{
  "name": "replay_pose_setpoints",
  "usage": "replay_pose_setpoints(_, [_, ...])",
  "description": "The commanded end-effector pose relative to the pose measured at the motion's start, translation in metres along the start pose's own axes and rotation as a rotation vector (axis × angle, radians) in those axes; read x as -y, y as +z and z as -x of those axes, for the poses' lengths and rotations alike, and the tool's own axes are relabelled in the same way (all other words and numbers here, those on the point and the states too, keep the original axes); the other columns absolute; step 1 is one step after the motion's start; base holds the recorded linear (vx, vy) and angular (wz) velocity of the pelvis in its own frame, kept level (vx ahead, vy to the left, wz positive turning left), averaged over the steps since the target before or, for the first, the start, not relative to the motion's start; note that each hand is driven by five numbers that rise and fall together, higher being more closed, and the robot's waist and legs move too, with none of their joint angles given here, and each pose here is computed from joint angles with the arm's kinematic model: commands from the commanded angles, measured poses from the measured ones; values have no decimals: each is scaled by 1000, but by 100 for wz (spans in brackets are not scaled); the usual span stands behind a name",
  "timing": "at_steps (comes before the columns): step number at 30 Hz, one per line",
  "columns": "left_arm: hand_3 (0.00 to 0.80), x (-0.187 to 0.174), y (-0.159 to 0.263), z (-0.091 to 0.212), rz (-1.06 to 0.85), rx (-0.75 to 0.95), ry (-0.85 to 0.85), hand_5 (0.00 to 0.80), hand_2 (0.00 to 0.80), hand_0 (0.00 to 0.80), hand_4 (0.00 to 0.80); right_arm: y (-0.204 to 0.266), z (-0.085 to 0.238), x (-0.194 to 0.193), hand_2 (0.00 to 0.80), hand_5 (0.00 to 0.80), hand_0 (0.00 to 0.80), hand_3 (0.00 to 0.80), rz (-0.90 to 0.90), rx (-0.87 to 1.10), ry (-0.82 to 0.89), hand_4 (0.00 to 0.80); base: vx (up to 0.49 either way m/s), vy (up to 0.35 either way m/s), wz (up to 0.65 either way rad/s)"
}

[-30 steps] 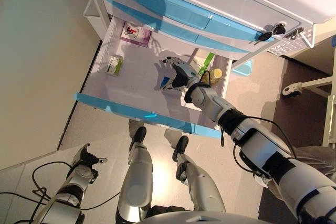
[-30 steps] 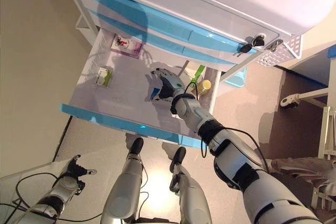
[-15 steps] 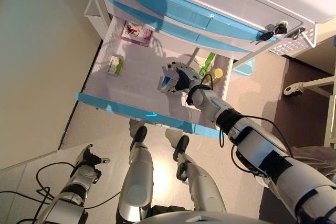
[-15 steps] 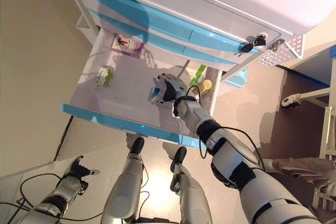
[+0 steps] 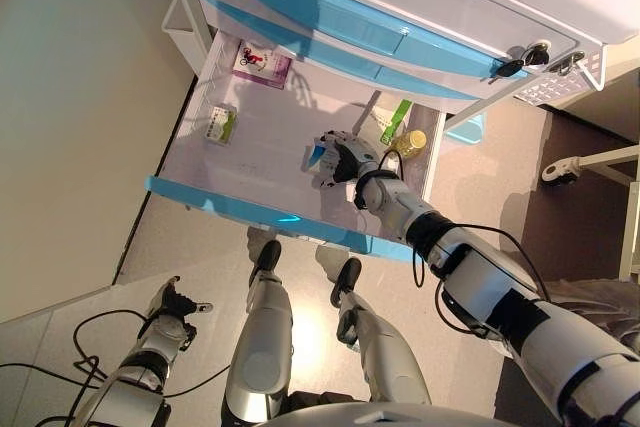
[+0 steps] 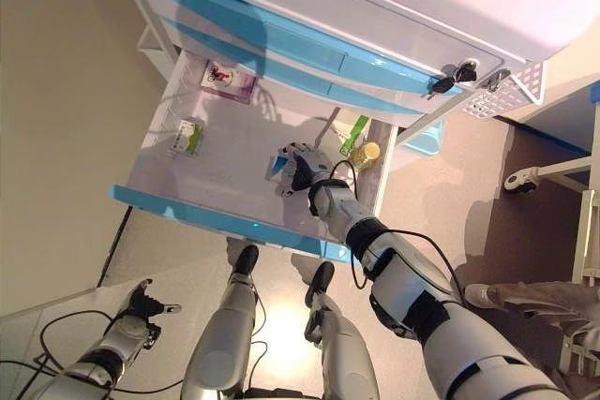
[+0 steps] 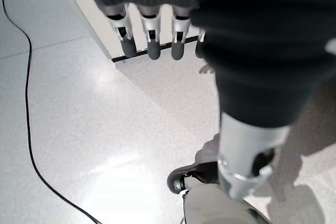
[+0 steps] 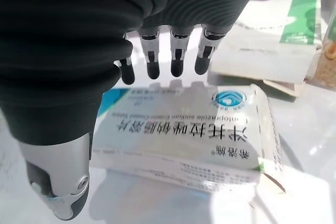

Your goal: Open the drawer and pick up the medicine

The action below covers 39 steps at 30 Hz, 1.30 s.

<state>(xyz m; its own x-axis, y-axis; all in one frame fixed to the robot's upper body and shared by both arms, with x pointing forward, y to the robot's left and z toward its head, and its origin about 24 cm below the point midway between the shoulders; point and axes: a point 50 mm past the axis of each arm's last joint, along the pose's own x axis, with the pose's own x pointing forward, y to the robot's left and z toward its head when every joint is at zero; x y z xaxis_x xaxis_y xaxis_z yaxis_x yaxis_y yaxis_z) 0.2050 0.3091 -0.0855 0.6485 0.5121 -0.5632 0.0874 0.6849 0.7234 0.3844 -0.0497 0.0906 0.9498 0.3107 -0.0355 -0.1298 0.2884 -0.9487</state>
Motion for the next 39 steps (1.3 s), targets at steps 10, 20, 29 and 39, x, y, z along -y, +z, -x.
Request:
replay_pose_setpoints(10, [0,4,0,0,-5,-7,3,0,0,0,0,-16,-2,8,0,0,0,0,122,-54,-35,0,0,0,0])
replay_pose_setpoints(20, [0,10,5,1,-10,13,-10,0,0,0,0,-25,0,8,0,0,0,0,220,-85,-42,0,-2,3,1])
replay_pose_setpoints(29, [0,10,8,1,-5,26,-8,0,0,0,0,-31,-4,23,0,0,0,0,159,-127,-95,0,-2,3,1])
replay_pose_setpoints(39, [0,14,6,3,1,13,-13,0,0,0,0,-53,-1,33,0,0,0,0,-71,-266,-162,0,2,7,2])
